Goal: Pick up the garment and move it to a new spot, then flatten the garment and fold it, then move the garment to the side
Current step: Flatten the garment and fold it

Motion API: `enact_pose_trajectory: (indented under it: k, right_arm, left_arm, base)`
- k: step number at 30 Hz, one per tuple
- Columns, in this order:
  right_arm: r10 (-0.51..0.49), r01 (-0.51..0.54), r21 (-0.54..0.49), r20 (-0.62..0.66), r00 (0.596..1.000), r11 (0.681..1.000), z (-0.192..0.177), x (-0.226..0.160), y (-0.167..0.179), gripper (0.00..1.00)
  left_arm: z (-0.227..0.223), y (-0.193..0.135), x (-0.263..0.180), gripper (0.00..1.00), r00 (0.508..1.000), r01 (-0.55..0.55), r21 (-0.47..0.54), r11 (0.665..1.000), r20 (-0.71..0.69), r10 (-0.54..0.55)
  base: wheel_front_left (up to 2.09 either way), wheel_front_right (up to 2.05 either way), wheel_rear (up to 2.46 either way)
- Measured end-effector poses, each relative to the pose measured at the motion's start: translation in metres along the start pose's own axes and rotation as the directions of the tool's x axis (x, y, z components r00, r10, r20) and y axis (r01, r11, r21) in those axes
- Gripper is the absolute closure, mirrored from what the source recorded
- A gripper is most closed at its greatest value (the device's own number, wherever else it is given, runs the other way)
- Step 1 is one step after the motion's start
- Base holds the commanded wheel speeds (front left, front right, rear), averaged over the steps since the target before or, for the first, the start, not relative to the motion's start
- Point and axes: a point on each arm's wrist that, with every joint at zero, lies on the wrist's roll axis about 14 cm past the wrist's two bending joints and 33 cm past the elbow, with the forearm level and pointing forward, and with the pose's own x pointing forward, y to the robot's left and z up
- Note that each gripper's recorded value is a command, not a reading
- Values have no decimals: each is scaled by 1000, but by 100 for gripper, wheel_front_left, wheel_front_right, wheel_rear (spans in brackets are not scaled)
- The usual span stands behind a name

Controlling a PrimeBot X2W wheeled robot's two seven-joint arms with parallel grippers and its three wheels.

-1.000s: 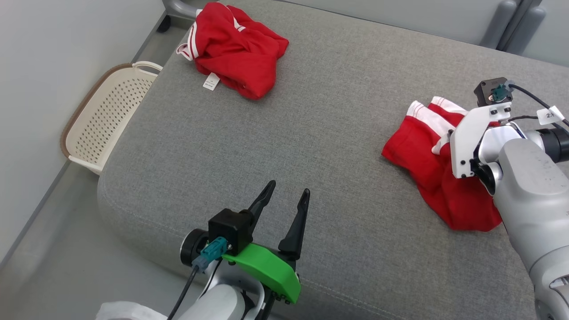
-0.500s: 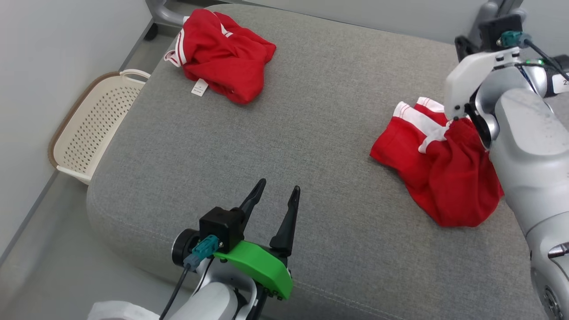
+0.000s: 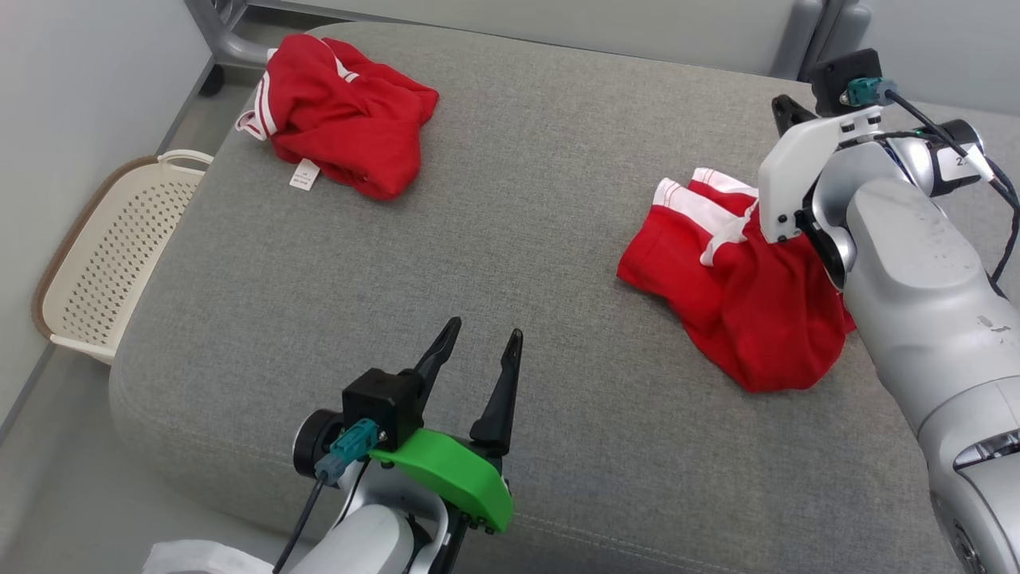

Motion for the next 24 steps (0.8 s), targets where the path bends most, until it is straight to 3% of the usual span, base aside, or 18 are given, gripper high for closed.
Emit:
enact_pose_trajectory:
  k: [2,3,4,5,6,12,23,24]
  right_arm:
    - [0,0,3,-55,998,1000,-16,-1,-1,100]
    - [2,-2,4,-83,997,1000,-25,-3,-1,91]
    - [3,-2,6,-113,994,1000,-35,-4,-1,72]
    - [4,-3,7,-140,990,1000,-42,-4,-2,45]
    - [5,-3,10,-162,987,1000,-48,-4,-2,0]
    - [42,-34,32,-302,953,999,-81,-5,9,0]
    - [111,-98,52,-460,881,994,-107,-7,27,0]
    - [116,-103,52,-478,871,993,-110,-8,28,6]
  left_arm:
    - [-1,-1,1,0,1000,3,-1,1000,-5,-3]
    - [-2,-1,2,0,1000,4,-1,1000,-6,-4]
    - [-2,-1,2,0,1000,5,-2,1000,-8,-5]
    - [-3,-2,2,0,1000,6,-3,1000,-10,-6]
    - [-4,-2,3,0,1000,7,-4,1000,-13,-7]
    - [-6,0,3,0,1000,-4,-12,1000,-17,4]
    - [-9,6,1,0,999,-36,-32,999,-18,36]
    - [-10,7,1,0,999,-40,-35,999,-19,39]
  base:
    - [0,0,0]
    - [0,0,0]
    - [0,0,0]
    - [0,0,0]
    - [0,0,0]
    - [0,0,0]
    - [0,0,0]
    - [0,0,0]
